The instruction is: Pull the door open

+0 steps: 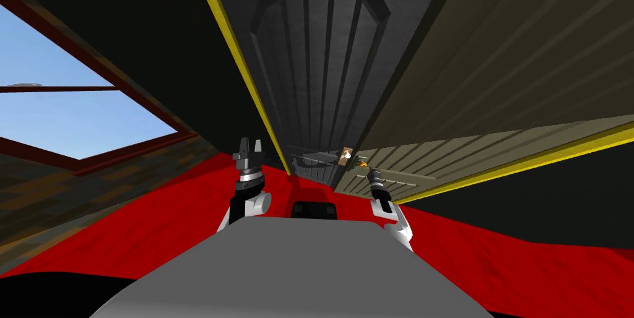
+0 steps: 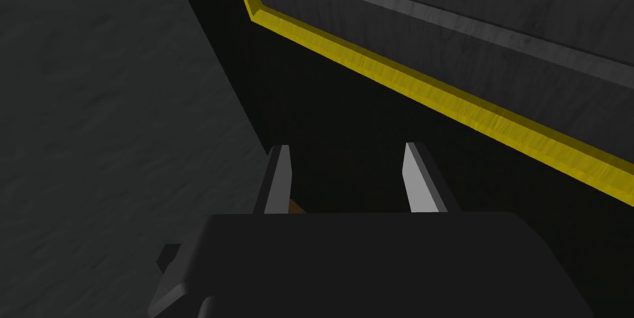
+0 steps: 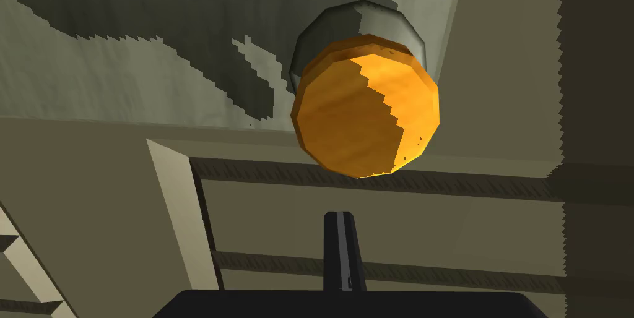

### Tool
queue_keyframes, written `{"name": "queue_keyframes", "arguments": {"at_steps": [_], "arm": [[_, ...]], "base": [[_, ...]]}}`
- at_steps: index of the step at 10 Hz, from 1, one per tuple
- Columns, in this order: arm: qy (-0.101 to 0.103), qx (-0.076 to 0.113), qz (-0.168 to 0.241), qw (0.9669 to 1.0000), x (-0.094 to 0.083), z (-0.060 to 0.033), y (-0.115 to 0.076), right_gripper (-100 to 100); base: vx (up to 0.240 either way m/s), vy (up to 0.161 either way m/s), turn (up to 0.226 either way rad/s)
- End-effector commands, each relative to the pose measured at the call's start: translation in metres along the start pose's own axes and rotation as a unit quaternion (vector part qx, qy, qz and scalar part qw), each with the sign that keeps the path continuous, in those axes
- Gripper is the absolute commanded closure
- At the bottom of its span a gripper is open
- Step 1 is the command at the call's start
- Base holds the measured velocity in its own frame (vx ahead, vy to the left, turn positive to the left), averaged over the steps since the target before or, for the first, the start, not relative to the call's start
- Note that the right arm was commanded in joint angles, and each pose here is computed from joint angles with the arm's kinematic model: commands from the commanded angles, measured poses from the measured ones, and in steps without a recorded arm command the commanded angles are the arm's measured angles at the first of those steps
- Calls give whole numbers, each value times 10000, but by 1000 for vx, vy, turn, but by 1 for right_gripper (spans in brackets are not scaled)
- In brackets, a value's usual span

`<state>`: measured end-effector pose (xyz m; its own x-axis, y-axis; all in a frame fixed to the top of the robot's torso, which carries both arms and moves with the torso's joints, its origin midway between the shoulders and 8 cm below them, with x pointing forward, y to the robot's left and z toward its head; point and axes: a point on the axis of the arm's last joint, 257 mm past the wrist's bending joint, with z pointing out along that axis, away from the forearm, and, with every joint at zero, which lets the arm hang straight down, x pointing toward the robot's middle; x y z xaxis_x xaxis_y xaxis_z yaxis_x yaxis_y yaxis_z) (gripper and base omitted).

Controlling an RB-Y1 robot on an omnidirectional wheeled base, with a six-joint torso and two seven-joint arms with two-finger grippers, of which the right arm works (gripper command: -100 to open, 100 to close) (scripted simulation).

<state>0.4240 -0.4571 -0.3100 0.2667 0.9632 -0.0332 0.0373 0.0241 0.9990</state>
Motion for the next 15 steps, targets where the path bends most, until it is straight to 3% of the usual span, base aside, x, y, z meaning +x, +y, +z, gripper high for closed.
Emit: {"name": "queue_keyframes", "arguments": {"at_steps": [1,8,9,10,11,13,15], "arm": [[51,-12,14,10000,31,-10,14,-100],[498,-156,159,9985,412,-24,151,-100],[461,-143,143,9987,381,-26,146,-100],[297,-33,89,9995,202,-51,48,-100],[244,-4,72,9997,150,-50,21,-100],[216,-4,68,9997,138,-24,15,-100],[294,-89,103,9995,256,48,79,-100]], "base": [[-176,-10,0],[-186,45,70],[-81,31,1],[26,-145,-187],[80,-213,-112],[169,-123,25],[216,20,84]]}}
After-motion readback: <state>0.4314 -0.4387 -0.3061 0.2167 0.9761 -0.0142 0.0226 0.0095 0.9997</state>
